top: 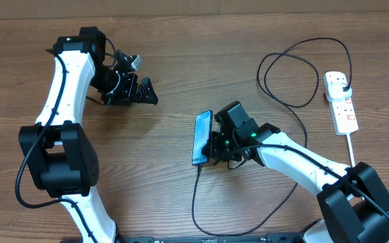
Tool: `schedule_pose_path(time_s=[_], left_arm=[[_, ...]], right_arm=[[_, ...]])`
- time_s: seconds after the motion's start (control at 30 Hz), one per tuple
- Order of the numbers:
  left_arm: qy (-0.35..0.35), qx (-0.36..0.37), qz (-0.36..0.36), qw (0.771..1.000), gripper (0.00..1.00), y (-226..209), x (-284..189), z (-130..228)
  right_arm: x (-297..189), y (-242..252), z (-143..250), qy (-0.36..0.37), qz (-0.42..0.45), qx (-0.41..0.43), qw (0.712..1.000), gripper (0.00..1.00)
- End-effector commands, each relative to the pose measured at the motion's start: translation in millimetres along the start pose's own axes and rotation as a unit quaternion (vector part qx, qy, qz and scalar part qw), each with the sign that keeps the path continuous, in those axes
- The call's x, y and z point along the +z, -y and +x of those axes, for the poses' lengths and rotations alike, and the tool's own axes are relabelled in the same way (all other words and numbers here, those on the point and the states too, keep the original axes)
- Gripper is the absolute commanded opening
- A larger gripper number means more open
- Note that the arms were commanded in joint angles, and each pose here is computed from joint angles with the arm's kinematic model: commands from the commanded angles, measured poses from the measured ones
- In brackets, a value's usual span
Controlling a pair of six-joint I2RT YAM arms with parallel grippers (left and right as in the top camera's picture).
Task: Plug charger to phone and switch on socket
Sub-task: 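Hold the phone on its edge on the table with the right gripper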
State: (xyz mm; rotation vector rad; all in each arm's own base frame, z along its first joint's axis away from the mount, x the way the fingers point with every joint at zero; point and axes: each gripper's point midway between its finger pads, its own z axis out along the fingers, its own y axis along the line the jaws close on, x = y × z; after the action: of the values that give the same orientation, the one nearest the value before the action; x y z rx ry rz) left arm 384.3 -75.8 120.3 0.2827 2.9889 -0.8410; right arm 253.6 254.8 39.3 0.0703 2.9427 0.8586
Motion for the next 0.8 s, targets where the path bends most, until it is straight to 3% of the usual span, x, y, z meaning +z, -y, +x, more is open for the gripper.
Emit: schedule_pose_path(time_s=[0.0, 0.77], left_arm=[[0.015, 0.01, -0.005, 1.0, 1.0, 6.6, -9.4, -4.7], [0.015, 0.01, -0.005, 1.0, 0.99, 6.6, -9.5, -4.8]], right_arm=[[-1.0, 0.8, -1.7, 0.01, 0.009, -0.006, 1.0, 0.04], [-1.0, 1.7, -2.6, 0.013, 0.011, -0.007, 1.0, 0.04]])
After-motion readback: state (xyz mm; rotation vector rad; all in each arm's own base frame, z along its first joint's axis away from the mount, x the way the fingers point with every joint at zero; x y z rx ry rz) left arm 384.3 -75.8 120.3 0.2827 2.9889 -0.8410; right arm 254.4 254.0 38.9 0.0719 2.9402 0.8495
